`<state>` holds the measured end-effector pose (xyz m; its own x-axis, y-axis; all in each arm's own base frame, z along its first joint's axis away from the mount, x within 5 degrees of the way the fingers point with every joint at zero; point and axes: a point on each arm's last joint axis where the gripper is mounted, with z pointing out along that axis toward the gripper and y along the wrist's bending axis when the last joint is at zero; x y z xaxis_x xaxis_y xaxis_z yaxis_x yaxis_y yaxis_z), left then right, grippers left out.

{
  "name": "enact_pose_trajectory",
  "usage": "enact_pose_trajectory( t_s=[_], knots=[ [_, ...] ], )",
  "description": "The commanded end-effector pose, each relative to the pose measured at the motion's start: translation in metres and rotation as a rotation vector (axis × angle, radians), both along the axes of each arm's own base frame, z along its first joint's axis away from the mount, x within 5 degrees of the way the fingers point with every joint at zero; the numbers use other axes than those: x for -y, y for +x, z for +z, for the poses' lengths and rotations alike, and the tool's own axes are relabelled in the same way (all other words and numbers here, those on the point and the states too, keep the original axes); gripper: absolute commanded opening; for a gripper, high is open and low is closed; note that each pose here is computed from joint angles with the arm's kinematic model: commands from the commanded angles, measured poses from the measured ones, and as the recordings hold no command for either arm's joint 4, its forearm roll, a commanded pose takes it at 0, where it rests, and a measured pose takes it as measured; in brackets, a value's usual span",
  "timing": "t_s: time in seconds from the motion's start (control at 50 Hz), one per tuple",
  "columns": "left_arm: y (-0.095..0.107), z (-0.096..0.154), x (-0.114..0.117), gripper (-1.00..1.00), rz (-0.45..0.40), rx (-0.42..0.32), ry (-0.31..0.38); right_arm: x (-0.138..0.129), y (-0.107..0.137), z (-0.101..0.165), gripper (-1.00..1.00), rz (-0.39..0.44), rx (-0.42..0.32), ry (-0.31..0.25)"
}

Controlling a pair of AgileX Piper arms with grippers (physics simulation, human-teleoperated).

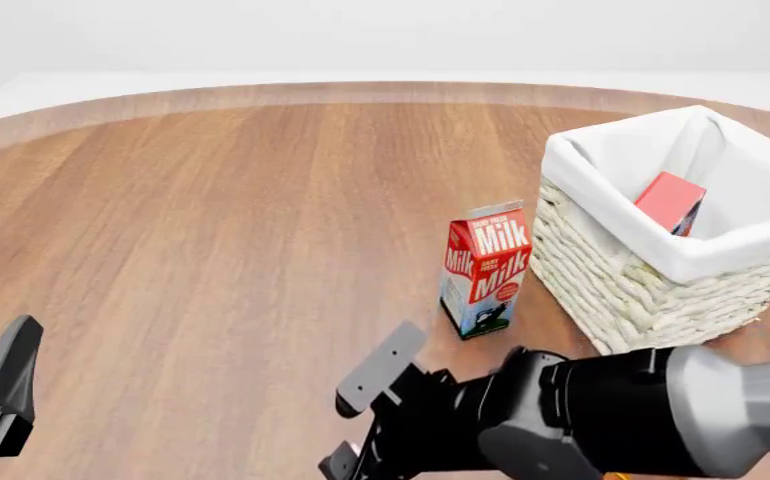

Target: Pick up the cream cheese box and the butter, and put them in the basket.

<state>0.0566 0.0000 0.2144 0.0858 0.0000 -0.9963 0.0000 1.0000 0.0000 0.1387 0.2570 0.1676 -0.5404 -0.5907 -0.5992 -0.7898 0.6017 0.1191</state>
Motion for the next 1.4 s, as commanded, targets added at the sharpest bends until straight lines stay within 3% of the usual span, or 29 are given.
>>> enact_pose_trajectory(
  t_s=[0.02, 0.66, 1.4],
  knots=[
    [0.0, 0.0, 0.0, 1.0, 0.0, 0.0, 0.0, 0.001, -0.002, -0.005, 1.0, -0.008, -0.015, -0.007],
    [0.0, 0.0, 0.0, 1.0, 0.0, 0.0, 0.0, 0.001, -0.005, -0.025, 1.0, -0.015, -0.044, -0.035],
    [0.0, 0.0, 0.0, 1.0, 0.0, 0.0, 0.0, 0.0, -0.005, -0.026, 1.0, -0.019, -0.044, -0.032]
  ],
)
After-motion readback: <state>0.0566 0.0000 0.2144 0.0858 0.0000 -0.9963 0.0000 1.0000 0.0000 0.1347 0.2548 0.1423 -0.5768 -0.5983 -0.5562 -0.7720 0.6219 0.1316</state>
